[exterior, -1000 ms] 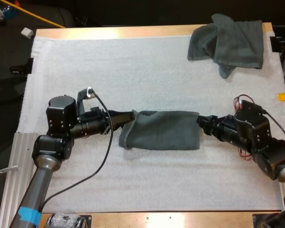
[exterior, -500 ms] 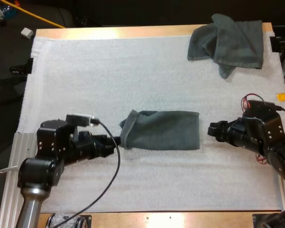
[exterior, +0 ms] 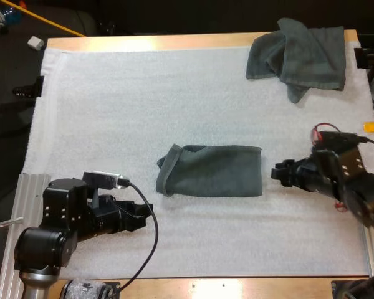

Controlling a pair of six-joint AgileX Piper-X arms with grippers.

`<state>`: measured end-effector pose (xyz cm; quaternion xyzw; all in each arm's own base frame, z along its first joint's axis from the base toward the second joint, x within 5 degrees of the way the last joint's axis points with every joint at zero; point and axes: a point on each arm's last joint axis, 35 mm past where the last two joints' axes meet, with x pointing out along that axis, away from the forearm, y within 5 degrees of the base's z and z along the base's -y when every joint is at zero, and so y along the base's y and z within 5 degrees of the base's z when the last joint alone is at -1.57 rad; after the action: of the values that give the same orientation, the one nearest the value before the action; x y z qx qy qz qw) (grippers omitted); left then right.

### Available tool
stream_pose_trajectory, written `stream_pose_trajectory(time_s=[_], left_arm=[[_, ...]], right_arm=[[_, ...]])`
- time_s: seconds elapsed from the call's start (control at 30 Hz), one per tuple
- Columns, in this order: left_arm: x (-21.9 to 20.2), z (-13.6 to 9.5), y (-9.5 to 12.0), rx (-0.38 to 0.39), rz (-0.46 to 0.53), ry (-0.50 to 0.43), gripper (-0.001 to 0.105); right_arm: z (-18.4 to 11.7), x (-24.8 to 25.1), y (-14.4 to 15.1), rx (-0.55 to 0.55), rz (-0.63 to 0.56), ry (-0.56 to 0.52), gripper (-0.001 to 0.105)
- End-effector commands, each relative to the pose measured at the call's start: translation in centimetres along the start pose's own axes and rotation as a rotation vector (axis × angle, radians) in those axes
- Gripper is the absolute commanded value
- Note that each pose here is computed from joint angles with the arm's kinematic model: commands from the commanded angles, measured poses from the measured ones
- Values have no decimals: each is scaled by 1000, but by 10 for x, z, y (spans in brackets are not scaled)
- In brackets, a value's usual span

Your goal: Pick towel from pile, fold and stack

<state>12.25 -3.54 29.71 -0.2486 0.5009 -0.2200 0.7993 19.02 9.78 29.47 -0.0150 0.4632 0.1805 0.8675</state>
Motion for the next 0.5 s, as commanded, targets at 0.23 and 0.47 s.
stream_pose_trajectory(time_s=[0.23,0.47], left_arm=[[1,-1,-6,31,-51,21,52],[0,-2,-4,28,-35,25,52]], right_arm=[[14,80,-29,91,103,133,60],[17,105,-46,171,214,155,60]])
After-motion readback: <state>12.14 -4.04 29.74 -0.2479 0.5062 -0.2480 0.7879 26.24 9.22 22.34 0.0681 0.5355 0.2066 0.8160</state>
